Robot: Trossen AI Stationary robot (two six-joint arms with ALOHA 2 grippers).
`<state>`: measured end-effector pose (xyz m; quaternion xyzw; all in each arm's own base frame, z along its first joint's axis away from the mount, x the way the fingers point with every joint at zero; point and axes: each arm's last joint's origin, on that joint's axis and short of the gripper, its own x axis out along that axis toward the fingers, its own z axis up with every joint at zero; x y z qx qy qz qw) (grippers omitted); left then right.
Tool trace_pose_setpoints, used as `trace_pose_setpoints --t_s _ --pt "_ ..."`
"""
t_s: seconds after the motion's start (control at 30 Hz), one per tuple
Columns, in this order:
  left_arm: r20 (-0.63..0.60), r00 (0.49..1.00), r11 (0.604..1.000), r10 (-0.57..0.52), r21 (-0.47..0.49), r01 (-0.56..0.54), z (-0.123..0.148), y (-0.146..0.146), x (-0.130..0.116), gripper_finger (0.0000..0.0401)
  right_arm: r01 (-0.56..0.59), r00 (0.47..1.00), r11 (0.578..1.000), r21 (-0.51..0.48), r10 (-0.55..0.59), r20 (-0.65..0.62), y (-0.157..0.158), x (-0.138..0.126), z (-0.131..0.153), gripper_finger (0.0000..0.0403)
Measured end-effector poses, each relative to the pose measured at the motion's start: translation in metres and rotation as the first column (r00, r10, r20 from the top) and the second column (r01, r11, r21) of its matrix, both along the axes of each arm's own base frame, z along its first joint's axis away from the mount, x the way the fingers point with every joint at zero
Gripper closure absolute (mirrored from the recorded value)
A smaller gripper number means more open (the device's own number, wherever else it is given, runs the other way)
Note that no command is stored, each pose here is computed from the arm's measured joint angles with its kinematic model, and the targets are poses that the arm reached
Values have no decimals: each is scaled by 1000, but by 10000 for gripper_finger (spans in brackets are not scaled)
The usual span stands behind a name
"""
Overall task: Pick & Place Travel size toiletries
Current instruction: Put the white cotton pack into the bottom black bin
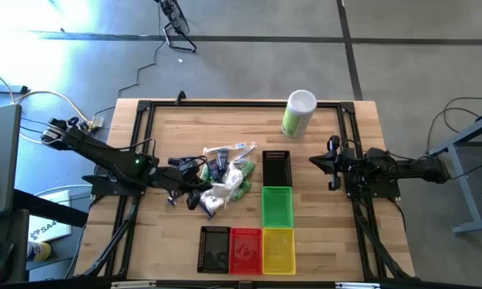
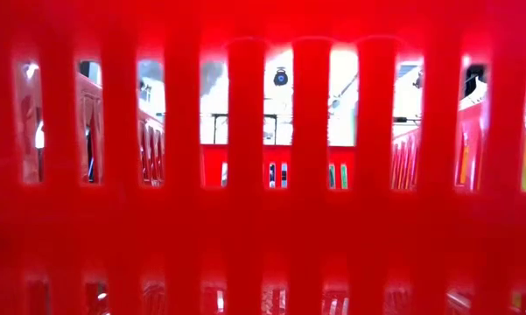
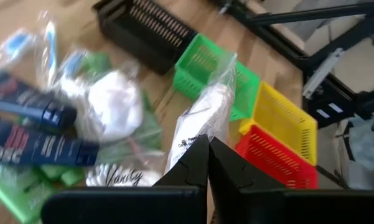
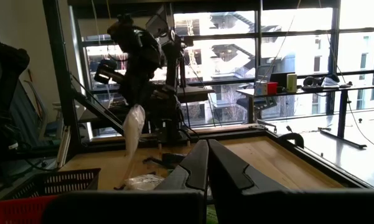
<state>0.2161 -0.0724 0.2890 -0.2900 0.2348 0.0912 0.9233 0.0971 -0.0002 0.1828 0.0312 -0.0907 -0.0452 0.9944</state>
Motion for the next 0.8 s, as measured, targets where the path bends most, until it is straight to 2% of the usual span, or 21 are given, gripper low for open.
trace_pose_setpoints --t_s 0.17,0.3,0.47,0.8 --pt "39 996 996 -85 41 83 15 -2 2 401 0 1000 1000 0 0 0 0 0 0 401" --pt "50 990 992 -129 20 129 16 -7 4 401 0 1000 1000 0 0 0 0 0 0 401" --pt "24 982 982 -190 -13 190 8 -26 7 401 0 1000 1000 0 0 0 0 0 0 401" --pt "29 936 936 -350 -31 351 -5 -70 6 401 0 1000 1000 0 0 6 0 0 1 401"
